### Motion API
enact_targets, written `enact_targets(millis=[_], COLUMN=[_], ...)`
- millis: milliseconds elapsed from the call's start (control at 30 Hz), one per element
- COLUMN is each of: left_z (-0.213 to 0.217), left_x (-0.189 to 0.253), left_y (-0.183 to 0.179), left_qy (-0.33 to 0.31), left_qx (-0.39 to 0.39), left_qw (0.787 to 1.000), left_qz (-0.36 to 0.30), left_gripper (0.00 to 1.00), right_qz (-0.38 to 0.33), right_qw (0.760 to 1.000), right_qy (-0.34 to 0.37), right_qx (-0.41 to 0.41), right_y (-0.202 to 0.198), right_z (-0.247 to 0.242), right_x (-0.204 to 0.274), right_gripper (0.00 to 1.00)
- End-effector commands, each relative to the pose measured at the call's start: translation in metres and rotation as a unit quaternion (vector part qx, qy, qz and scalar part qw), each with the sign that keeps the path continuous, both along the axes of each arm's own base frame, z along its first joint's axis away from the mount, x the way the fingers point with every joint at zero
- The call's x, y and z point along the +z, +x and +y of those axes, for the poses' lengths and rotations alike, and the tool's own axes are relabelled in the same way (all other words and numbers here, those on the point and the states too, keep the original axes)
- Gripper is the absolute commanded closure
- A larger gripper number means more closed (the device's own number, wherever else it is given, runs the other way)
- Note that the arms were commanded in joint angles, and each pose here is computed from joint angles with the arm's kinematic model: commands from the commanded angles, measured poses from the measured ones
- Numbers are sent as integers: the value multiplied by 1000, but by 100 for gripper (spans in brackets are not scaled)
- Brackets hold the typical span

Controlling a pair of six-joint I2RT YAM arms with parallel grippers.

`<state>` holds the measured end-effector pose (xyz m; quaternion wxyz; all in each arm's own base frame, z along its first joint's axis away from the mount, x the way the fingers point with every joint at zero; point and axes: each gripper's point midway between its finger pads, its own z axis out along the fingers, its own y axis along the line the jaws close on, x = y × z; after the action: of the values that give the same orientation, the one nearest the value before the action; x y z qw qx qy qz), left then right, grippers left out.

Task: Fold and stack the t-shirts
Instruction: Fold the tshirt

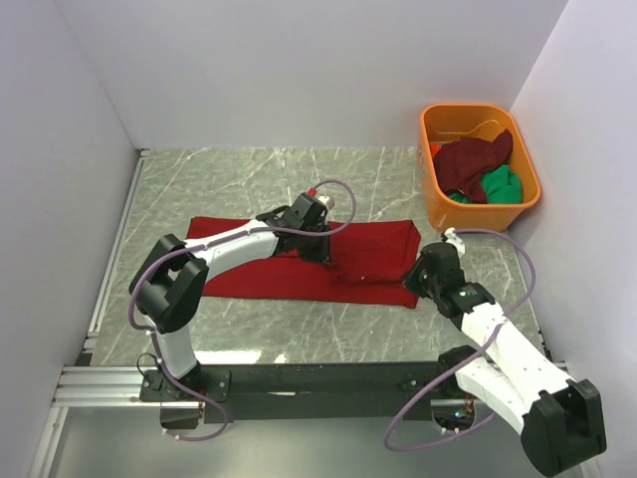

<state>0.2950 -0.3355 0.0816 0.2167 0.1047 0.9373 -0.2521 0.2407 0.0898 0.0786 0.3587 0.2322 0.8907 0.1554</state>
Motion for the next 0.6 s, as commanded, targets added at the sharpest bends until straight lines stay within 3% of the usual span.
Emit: enact_targets(millis=[0,133,233,567], left_z=[-13,-20,-19,-35], left_x=[36,52,54,40], left_y=[4,1,4,17], left_qy=[-42,-84,-87,-104], left_qx=[2,7,22,22], left_qw=[999,996,996,994], left_qz=[-25,-23,-28,-4], left_gripper=[85,83,75,74], right_qz=[-33,-42,-40,-36], right_qw=[999,999,999,999], right_qy=[-6,-1,-1,-35], right_qx=[-8,-2,7,-4], right_y=[7,9,12,47], right_z=[-2,2,8,17], right_x=[26,32,32,23], right_gripper=[83,73,73,74])
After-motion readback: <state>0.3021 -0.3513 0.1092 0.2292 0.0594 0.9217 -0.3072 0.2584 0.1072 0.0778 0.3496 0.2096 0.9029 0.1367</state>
